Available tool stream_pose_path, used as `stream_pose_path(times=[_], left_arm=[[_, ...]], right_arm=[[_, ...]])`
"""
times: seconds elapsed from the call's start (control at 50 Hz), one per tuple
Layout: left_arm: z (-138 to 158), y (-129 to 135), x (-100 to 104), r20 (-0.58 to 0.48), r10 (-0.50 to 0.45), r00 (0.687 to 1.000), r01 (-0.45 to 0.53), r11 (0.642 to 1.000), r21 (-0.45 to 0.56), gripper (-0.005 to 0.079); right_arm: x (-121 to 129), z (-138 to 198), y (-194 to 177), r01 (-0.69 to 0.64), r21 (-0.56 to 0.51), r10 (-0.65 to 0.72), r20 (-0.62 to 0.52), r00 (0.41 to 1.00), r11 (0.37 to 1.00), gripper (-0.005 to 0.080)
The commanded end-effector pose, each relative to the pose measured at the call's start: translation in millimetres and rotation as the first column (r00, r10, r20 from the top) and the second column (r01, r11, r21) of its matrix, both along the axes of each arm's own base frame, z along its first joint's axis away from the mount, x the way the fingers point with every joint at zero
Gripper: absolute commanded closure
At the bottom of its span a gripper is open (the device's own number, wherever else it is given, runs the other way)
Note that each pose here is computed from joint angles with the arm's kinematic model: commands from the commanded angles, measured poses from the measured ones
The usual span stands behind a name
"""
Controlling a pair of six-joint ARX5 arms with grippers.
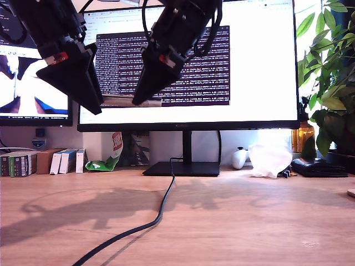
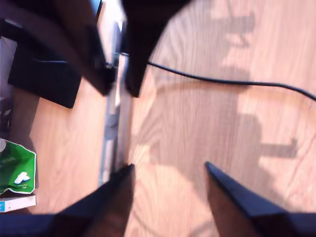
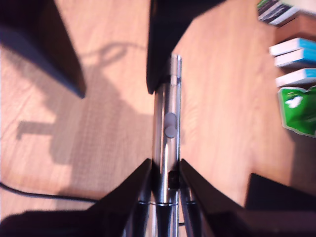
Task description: Pick the metallic laser pointer with your right arm, pass it to your left arm, then place it down to the left side of the table
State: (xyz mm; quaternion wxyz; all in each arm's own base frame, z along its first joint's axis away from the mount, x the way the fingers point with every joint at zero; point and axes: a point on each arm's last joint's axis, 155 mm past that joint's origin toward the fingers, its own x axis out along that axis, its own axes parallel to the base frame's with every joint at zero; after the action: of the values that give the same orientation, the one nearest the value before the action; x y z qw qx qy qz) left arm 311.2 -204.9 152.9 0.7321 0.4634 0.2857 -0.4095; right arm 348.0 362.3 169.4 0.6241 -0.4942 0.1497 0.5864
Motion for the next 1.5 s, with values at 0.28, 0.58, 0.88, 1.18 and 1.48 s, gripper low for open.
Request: stream_pose_path(times=[0.28, 0.58, 0.88, 1.18, 1.48], left_arm=[[4, -17, -8, 0.018, -0.041, 0.999, 0.041, 0.999, -0.001, 0.0323], [43, -26, -5, 0.111, -0.047, 0.993, 0.051, 0.998, -0.034, 0.0324], [54, -17, 8, 0.154, -0.010, 0.988, 0.016, 0.999, -0.032, 0.0324], [47, -17, 1, 0.101, -0.030, 0.994, 0.035, 0.998, -0.043, 0.0324], [39, -16, -6, 0.056, -0.045, 0.997, 0.047, 0.998, -0.041, 0.0324]], right_arm=[[13, 10, -17, 0.044, 0.022, -0.044, -0.005, 0.999, 0.999, 0.0762], [22, 5, -37, 0.103, 0.006, -0.102, -0.045, 0.994, 0.995, 0.0762], [10, 1, -35, 0.079, -0.001, -0.079, -0.092, 0.993, 0.997, 0.0762], [-6, 4, -14, 0.021, 0.019, -0.019, -0.084, 0.996, 1.000, 0.0762], [-4, 5, -12, 0.025, 0.009, -0.024, -0.059, 0.998, 1.000, 0.0762]])
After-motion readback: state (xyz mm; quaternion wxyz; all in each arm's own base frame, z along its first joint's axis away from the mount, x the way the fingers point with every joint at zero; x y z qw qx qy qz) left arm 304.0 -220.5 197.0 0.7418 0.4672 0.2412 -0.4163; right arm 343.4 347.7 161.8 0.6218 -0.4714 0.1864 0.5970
